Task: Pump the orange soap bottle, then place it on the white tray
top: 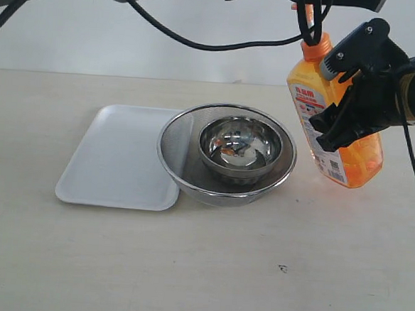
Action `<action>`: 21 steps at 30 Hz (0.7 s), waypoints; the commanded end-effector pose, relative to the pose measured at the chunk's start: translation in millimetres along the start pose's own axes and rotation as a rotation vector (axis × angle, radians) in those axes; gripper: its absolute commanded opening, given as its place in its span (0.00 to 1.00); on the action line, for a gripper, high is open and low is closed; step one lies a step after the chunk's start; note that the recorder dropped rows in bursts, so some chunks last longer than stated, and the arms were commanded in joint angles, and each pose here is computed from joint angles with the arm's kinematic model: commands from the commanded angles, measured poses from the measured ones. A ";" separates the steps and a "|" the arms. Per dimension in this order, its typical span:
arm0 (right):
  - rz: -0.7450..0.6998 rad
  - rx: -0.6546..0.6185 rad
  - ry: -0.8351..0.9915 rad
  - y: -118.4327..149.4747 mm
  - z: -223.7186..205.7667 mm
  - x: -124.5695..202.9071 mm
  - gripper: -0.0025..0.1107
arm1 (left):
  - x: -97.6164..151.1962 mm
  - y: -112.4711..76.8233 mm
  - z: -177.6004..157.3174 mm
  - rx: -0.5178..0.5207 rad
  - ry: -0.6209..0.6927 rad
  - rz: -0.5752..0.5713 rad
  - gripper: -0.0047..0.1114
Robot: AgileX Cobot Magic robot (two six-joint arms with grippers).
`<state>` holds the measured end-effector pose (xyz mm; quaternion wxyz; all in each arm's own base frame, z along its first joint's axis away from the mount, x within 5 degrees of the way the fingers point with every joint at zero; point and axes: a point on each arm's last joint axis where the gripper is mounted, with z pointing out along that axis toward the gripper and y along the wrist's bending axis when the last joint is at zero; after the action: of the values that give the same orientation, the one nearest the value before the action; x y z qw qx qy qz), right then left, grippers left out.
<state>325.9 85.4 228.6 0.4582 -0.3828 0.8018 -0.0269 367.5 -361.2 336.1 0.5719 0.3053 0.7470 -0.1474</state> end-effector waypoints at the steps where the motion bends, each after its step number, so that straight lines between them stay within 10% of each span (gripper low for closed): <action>1: -0.013 0.034 -0.026 -6.0 -7.8 -8.0 0.02 | -9.8 -0.3 -7.0 0.008 -0.036 -0.009 0.08; 9: -0.013 0.034 -0.026 -6.0 -7.8 -8.0 0.02 | -33.4 -2.0 -18.6 0.047 -0.205 0.045 0.08; 21: -0.013 0.032 -0.027 -5.8 -7.8 -8.0 0.02 | -17.7 7.2 -15.5 -0.055 -0.040 0.101 0.08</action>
<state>325.9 85.4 228.6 0.4582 -0.3836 0.8014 -0.0274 363.6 -353.2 359.3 0.6101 0.3310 0.7116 -0.1091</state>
